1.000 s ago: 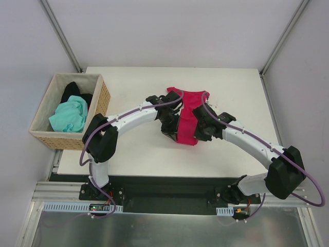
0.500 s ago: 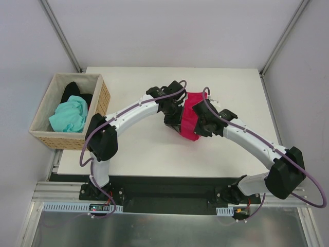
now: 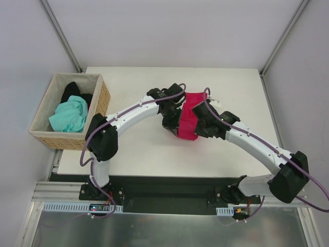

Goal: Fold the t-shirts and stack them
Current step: Grab one side of the 2/3 rectangular tshirt with both arms

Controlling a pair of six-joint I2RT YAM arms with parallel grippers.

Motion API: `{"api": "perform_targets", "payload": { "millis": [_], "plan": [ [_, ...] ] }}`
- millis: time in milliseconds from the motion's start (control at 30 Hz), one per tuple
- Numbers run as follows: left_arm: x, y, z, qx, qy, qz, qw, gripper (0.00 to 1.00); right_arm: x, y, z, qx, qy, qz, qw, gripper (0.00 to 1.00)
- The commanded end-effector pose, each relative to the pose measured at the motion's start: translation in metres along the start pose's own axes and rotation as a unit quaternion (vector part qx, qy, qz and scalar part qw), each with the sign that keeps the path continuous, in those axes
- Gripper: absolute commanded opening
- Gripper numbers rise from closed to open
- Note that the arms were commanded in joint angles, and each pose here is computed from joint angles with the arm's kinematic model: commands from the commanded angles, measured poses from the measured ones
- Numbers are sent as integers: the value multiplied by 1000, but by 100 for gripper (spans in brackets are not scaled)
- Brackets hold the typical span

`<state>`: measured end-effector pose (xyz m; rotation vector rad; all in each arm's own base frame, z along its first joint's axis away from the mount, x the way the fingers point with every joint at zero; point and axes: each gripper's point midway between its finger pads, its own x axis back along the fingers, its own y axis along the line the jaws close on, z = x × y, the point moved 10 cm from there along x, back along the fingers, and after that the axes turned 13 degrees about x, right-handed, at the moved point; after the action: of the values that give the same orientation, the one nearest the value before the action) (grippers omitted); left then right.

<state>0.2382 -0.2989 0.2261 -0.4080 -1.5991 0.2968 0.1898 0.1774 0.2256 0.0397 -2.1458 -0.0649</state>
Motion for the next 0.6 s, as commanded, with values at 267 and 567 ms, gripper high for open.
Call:
{"api": "perform_targets", "payload": {
  "millis": [267, 567],
  "plan": [
    [20, -2, 31, -3, -11, -13, 1000, 0, 29, -2, 6, -2, -51, 12, 999, 1],
    [29, 3, 50, 3, -9, -16, 1000, 0, 41, 3, 12, 8, -68, 13, 998, 1]
  ]
}}
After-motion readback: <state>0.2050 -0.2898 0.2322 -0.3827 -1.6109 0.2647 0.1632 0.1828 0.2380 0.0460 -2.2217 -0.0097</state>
